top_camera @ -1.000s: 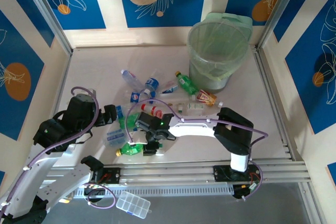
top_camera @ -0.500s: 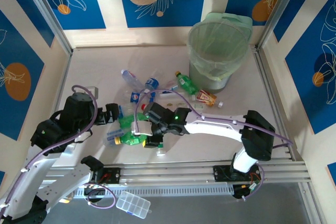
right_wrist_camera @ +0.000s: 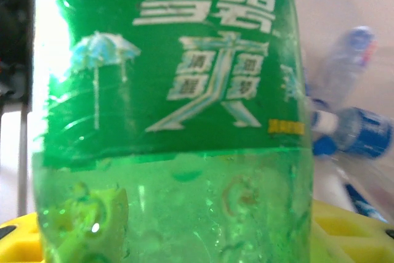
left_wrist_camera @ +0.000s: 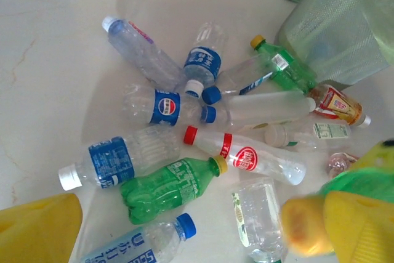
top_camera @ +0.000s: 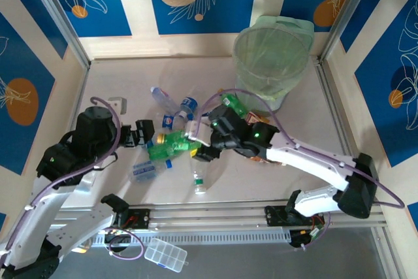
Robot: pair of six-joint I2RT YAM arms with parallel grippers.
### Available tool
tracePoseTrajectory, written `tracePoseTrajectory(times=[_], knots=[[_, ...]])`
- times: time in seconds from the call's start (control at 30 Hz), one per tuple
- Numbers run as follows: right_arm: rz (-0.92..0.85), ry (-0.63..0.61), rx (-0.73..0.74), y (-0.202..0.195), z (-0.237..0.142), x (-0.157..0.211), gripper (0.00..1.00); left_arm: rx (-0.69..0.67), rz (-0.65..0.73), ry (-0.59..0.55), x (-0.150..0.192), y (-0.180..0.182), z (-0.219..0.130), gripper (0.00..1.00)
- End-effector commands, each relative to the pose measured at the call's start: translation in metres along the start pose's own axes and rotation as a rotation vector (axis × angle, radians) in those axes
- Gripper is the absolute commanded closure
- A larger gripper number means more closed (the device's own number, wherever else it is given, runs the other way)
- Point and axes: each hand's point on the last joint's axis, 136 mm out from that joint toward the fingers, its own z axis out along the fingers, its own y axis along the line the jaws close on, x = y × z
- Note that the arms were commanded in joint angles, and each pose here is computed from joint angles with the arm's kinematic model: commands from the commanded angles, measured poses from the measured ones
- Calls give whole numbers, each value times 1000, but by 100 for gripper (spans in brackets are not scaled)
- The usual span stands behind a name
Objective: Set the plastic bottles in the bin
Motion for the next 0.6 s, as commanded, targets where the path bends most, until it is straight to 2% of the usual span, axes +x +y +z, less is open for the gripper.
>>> tracePoseTrajectory(times=[0.0, 0.23, 0.37, 0.57], knots=[[96, -78, 91, -30, -39, -21, 52, 58, 4, 44, 1, -14, 14, 0], [199, -198, 258, -97, -99, -50, 52, 84, 6, 248, 41, -21, 61, 0], [291, -217, 372, -146, -121, -54, 52, 81, 15, 268, 46, -20, 70, 0], [506, -166, 580, -237, -146, -31, 52, 67, 37, 278, 47, -19, 75, 1]])
